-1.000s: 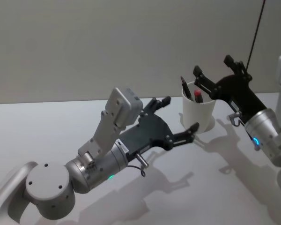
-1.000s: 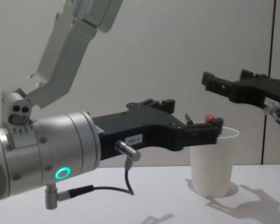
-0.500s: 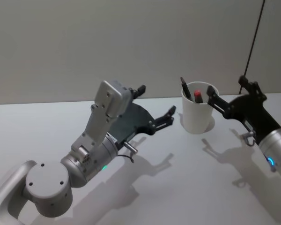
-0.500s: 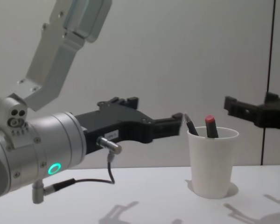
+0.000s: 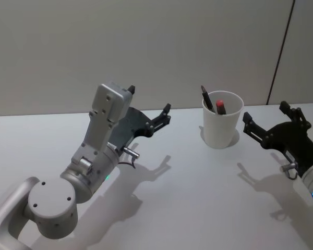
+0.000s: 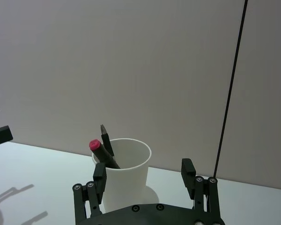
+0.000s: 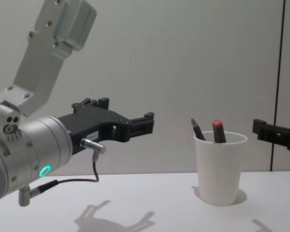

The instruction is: Place the pen into the pen holder.

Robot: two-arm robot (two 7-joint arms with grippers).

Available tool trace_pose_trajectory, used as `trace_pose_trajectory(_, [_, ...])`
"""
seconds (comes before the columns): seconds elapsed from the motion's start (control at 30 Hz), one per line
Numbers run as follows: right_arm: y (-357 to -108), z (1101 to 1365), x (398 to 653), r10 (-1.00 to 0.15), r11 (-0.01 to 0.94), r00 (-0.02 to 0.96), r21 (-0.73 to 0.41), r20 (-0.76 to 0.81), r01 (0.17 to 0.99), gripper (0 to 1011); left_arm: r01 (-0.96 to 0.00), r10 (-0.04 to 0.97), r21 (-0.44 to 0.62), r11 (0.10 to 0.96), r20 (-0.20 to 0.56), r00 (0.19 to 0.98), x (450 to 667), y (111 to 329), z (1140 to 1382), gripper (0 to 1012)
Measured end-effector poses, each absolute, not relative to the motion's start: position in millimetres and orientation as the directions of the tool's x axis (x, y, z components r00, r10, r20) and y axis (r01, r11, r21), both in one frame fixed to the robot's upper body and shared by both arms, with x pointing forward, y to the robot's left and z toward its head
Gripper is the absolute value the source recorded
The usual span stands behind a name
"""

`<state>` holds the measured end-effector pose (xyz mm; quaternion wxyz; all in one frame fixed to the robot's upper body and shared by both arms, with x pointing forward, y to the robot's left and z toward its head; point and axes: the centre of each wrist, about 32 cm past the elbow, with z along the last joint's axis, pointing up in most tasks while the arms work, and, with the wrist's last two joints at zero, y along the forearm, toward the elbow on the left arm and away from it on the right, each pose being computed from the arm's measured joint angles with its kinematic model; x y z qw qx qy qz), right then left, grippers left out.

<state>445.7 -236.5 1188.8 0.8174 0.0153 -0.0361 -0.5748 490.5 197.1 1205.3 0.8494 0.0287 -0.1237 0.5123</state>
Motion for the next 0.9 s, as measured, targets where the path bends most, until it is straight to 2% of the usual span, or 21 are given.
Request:
trace_pose_trajectory(0.23, [-237.3, 1188.7, 443.4, -0.942, 0.334, 0.332, 0.060, 0.044, 0.941, 1001, -0.895, 0.881, -0.085, 0.437, 0.243, 0.407, 492.0, 198.4, 1204.3, 1001])
trace_pose_trajectory(0.9, [-237.1, 1188.7, 443.3, -0.942, 0.335, 0.333, 0.060, 0.043, 0.940, 1001, -0.897, 0.882, -0.086, 0.434, 0.243, 0.404, 492.0, 198.5, 1204.3, 1001])
